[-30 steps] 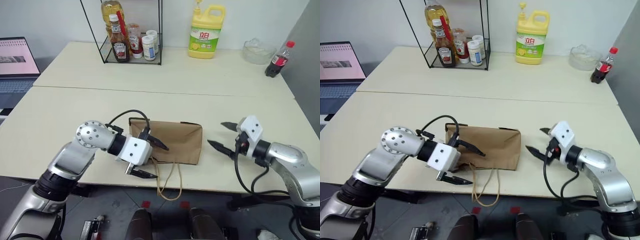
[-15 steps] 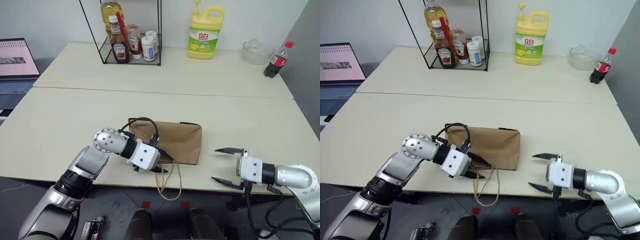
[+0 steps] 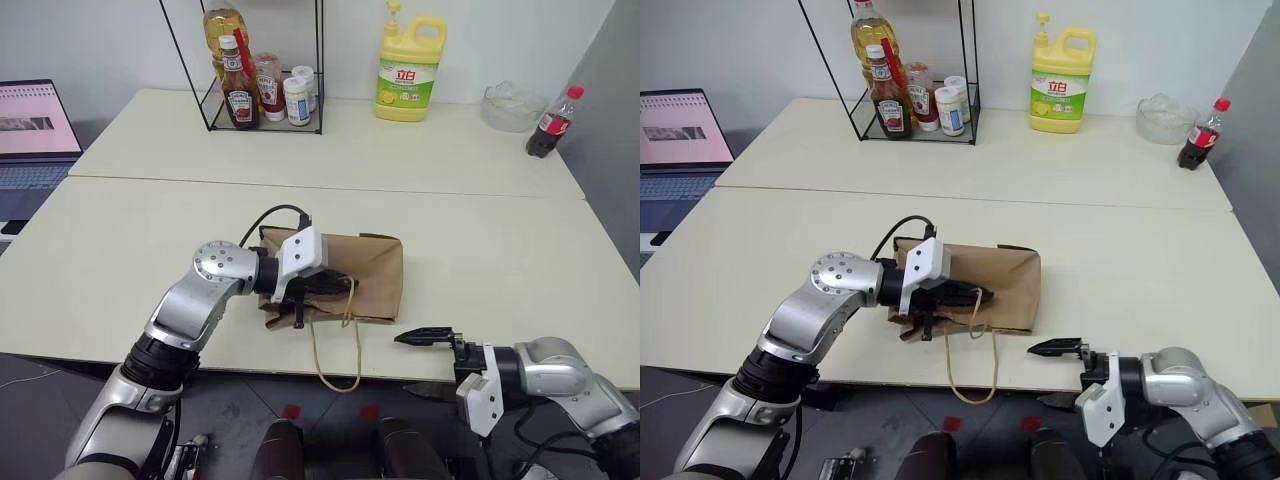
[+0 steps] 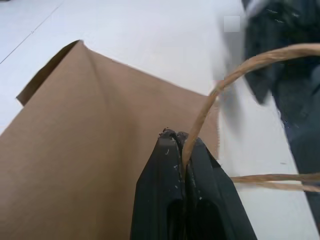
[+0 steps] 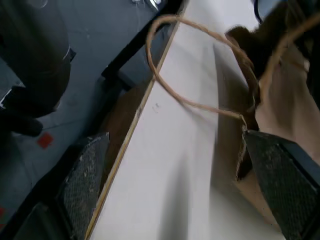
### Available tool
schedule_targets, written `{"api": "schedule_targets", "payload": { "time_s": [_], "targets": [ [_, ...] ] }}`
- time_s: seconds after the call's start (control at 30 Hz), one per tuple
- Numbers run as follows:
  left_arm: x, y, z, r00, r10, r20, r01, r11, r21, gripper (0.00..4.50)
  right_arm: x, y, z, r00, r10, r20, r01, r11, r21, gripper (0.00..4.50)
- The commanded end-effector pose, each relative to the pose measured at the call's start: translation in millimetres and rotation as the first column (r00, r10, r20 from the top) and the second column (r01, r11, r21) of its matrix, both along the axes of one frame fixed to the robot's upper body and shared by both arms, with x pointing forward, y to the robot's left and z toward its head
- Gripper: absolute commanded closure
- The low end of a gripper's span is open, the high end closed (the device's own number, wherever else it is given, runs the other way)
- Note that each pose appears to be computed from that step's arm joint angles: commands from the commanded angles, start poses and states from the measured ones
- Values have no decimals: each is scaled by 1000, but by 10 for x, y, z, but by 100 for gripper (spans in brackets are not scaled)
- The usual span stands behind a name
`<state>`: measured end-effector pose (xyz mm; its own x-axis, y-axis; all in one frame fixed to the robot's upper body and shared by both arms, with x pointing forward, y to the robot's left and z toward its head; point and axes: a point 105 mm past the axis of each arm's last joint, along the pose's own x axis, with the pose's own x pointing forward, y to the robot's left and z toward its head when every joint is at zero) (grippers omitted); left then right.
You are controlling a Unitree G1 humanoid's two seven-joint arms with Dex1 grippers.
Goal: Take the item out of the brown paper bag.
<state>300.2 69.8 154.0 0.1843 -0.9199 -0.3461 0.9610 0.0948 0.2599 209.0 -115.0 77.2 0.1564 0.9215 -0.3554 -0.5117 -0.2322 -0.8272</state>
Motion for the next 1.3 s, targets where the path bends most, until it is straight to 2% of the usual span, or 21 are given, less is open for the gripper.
{"api": "schedule_targets", "payload": {
  "time_s": [0.03, 0.17, 0.23, 0.37, 0.5, 0.63, 0.73, 1.03, 1.3],
  "targets": [
    [13, 4, 163, 1000, 16, 27, -15, 999, -46, 447, -51, 110, 17, 995, 83, 49, -85, 995, 43, 0],
    [21, 21, 148, 999, 28, 19, -27, 999, -44, 447, -56, 253, 42, 992, 122, 25, -124, 987, 97, 0],
    [6, 36, 147, 1000, 25, 16, -24, 999, -40, 447, -90, 329, 102, 988, 148, -43, -140, 980, 139, 0],
    [1, 23, 155, 999, 26, 19, -25, 999, -44, 447, -182, 342, 39, 939, 173, -296, -145, 983, 112, 0],
    [3, 18, 161, 999, 28, 19, -27, 999, -46, 447, -162, 377, 49, 897, 153, -415, -124, 988, 96, 0],
    [16, 21, 186, 999, 32, 23, -31, 998, -53, 447, -91, 447, 20, 814, 102, -572, -73, 995, 74, 0],
    [21, 13, 191, 999, 33, 24, -31, 998, -55, 447, -37, 520, -12, 788, 79, -611, -58, 997, 55, 0],
    [11, -11, 213, 999, 33, 23, -32, 998, -60, 447, 91, 807, 122, 738, 69, -671, -30, 997, 68, 0],
    [28, -43, 244, 999, 34, 23, -32, 997, -74, 447, 45, 894, 42, 665, 50, -745, -71, 997, 4, 0]
  ]
}}
